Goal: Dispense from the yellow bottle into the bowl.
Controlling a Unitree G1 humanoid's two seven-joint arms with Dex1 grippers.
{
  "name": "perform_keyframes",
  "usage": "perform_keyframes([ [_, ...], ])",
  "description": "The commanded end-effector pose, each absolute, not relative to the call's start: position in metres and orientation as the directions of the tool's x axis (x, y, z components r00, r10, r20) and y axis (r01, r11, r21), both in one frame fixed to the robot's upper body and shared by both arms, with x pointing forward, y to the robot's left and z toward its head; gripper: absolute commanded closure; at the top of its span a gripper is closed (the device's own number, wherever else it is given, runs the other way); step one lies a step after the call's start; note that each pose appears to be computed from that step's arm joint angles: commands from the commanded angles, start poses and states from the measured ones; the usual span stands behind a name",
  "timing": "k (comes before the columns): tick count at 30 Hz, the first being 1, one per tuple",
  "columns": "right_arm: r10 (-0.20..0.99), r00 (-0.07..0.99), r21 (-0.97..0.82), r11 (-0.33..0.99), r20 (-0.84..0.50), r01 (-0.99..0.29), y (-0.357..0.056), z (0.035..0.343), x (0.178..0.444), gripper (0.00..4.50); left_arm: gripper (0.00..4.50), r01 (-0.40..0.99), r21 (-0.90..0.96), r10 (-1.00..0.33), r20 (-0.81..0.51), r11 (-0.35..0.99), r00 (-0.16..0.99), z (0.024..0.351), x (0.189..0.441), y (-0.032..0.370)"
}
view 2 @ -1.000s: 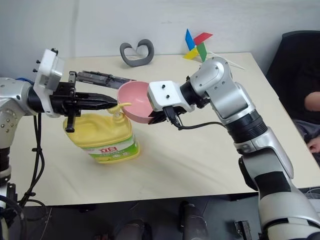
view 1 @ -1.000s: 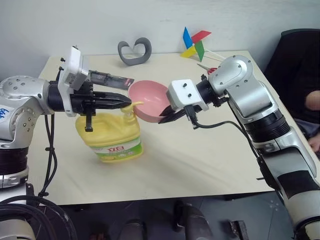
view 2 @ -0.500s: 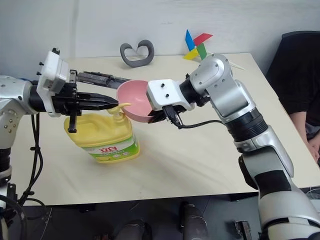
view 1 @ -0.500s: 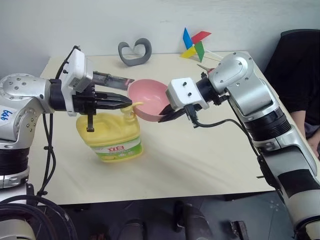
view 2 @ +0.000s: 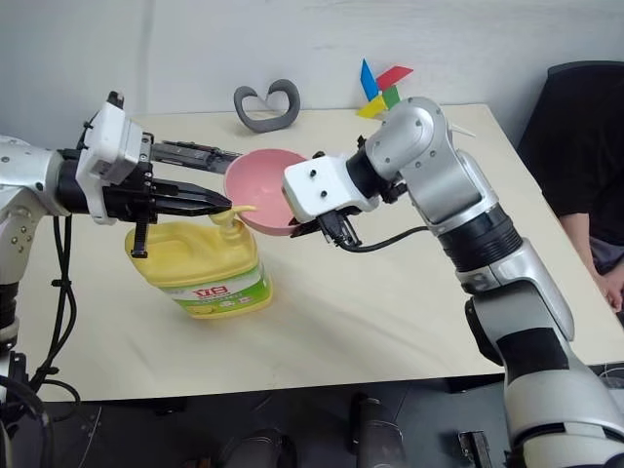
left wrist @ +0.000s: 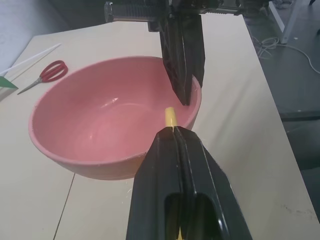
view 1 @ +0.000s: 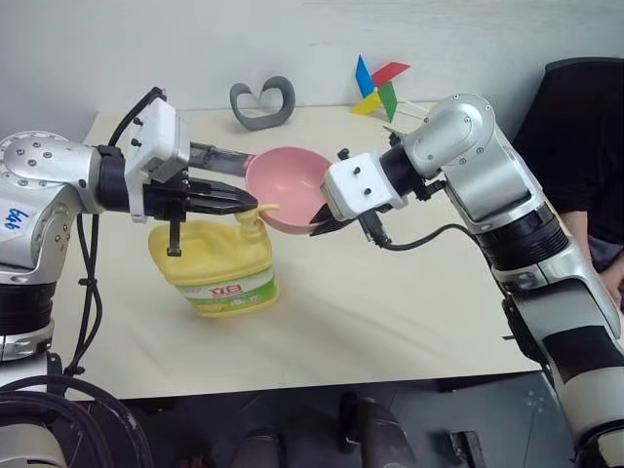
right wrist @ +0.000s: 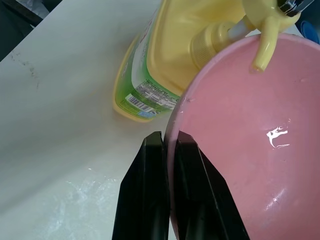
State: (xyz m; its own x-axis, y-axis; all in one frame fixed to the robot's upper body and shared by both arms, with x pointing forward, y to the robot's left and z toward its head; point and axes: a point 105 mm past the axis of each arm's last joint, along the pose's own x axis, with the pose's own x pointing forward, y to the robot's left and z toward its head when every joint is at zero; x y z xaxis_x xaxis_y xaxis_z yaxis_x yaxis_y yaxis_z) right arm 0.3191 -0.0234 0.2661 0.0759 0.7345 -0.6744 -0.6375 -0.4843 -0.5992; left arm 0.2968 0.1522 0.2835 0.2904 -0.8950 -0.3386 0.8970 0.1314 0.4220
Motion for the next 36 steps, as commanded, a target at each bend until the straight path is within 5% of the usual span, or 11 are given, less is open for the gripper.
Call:
perform_keyframes([
  [1, 0.719, 0.045, -0.601, -0.543, -0.694, -0.586, -0.019, 0.274, 0.309, 4.50, 4.47, 0.933, 0.328, -0.850, -0.441, 0.146, 0.288, 0.251, 0.306, 0.158],
  [27, 0.704, 0.015, -0.579, -0.571, -0.710, -0.581, -0.023, 0.265, 0.296, 4.50, 4.47, 0.941, 0.314, -0.762, -0.575, 0.129, 0.297, 0.201, 0.322, 0.175],
  [36, 0.734, 0.009, -0.583, -0.532, -0.679, -0.614, -0.027, 0.269, 0.296, 4.50, 4.47, 0.913, 0.351, -0.909, -0.275, 0.208, 0.313, 0.281, 0.318, 0.160],
])
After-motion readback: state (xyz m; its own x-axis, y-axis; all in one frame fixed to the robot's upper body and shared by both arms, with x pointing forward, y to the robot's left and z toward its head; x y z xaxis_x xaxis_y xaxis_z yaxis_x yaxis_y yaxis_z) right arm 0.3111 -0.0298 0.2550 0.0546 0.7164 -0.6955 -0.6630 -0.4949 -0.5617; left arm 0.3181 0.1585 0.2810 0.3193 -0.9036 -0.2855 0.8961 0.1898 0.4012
